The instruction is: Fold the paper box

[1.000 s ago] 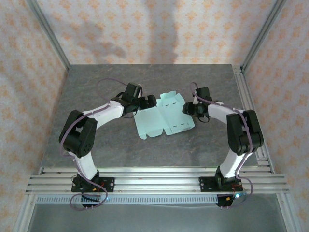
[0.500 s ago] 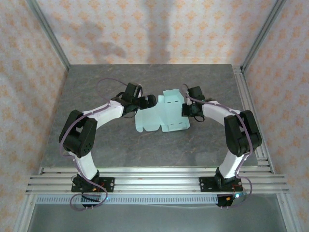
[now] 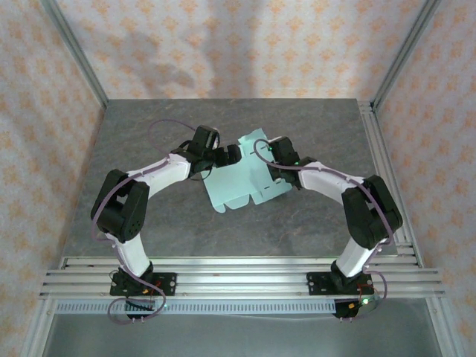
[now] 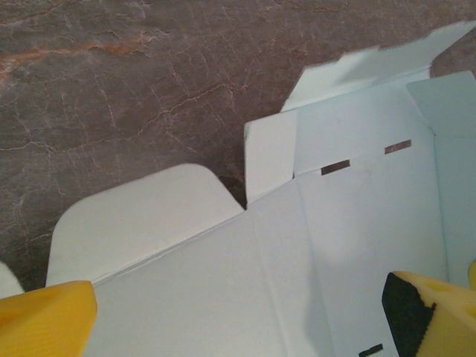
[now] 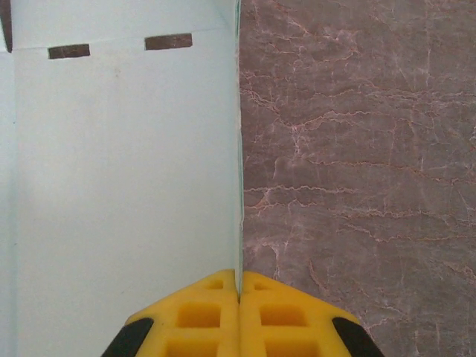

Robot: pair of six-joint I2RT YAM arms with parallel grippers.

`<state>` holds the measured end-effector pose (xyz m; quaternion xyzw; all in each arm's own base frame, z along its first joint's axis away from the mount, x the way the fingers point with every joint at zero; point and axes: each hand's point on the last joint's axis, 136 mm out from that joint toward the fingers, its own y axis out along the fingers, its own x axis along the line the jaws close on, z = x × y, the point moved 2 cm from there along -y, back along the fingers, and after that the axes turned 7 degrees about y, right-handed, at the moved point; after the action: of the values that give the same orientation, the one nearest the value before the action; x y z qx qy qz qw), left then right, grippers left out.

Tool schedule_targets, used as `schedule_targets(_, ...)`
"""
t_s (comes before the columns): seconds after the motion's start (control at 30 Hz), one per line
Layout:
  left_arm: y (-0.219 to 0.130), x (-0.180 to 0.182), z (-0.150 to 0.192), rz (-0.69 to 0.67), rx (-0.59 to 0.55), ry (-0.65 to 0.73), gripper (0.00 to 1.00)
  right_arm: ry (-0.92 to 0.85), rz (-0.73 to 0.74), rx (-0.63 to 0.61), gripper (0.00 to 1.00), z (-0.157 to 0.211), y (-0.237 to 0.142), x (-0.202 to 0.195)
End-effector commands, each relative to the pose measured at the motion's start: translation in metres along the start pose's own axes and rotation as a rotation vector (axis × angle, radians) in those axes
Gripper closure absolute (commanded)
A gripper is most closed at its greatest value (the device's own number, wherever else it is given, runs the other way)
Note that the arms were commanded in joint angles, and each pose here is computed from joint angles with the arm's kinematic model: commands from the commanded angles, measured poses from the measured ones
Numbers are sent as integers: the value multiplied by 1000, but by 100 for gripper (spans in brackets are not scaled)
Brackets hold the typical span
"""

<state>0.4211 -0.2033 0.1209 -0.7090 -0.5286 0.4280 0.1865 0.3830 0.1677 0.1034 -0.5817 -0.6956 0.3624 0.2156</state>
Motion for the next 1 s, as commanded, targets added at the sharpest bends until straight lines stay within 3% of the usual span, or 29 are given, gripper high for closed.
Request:
schedule_targets(0.0,-13,-17,-21,49,-45,34,0,-8,-63,-85,100,-11,-13,5)
schedule_targets(0.1,-22,-39,-35,121,-46,89,0,-14,-87,-86,100,-9,-15,8)
schedule_targets(0.3,-24,-76,-53,181,59,123,10,-4,-142,-125,100,-9,-20,14)
schedule_targets(0.5,-11,-98,-64,162,142,136,15,-23,-137,-137,100,-8,-21,16)
schedule_targets(0.97,14,-131,-71,162,184,184,14,-66,-130,-213,100,-7,-26,22)
